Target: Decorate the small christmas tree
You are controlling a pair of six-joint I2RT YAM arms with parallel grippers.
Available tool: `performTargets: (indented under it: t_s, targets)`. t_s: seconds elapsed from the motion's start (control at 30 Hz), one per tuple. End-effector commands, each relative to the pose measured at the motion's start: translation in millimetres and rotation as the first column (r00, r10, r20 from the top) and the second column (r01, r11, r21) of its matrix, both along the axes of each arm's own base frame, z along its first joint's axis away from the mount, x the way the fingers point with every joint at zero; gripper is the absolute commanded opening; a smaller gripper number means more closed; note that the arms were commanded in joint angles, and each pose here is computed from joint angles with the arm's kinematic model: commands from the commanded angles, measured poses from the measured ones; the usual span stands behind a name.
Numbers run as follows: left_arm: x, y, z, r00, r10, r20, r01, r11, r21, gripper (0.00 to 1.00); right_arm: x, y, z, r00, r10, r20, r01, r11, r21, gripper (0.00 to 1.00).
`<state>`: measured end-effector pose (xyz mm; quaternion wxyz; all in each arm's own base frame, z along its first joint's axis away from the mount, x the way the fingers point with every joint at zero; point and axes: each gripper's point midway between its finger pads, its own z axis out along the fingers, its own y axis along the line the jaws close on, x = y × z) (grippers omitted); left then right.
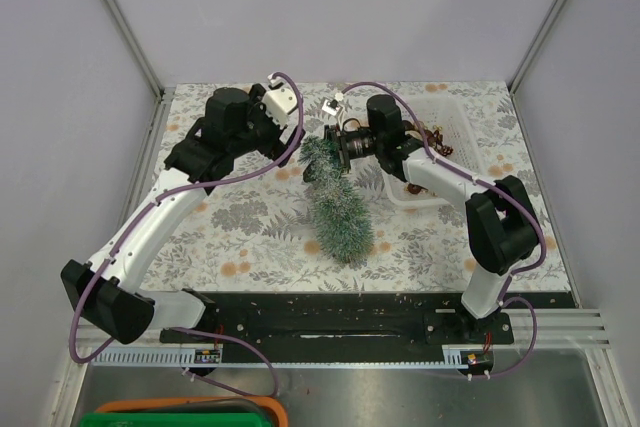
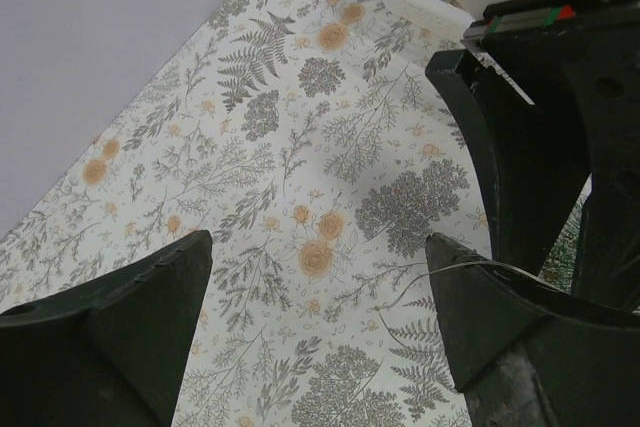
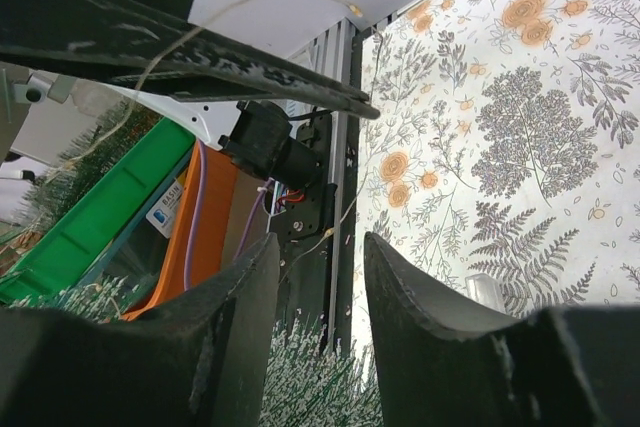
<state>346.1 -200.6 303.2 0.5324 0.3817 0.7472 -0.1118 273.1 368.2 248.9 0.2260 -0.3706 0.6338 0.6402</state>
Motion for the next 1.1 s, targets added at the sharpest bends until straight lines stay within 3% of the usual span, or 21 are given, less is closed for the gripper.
performTargets:
  t_s: [0.0,0.43,0.67,0.83,0.97,1.07]
  targets:
    - [6,-7,38,0.995,-0.014,0.096,0.021,0.998,-0.063,0.91,-1,5,10,0.999,0.022,0.038,-0.023,1.0,0.013,0.47]
    - [6,-11,36,0.996,-0.023,0.089,0.03,0.997,-0.069,0.91,-12,23,12,0.995,0.097,-0.025,-0.096,0.994,0.058,0.38]
    - [6,-12,40,0.995,-0.024,0.098,0.031,0.997,-0.07,0.91,-12,26,7,0.996,0.087,-0.034,-0.084,0.995,0.062,0.17]
    - [1,-7,44,0.995,-0.012,0.099,0.019,0.998,-0.064,0.94,14,14,7,0.999,-0.042,0.025,0.041,0.999,0.032,0.0]
    - [-12,0,50,0.996,-0.015,0.092,0.02,0.998,-0.059,0.99,51,-4,13,0.968,-0.219,0.126,0.221,0.975,-0.003,0.0]
    - [-28,8,55,0.994,-0.021,0.104,0.028,0.998,-0.059,0.99,82,-16,18,0.895,-0.366,0.256,0.383,0.924,-0.019,0.0]
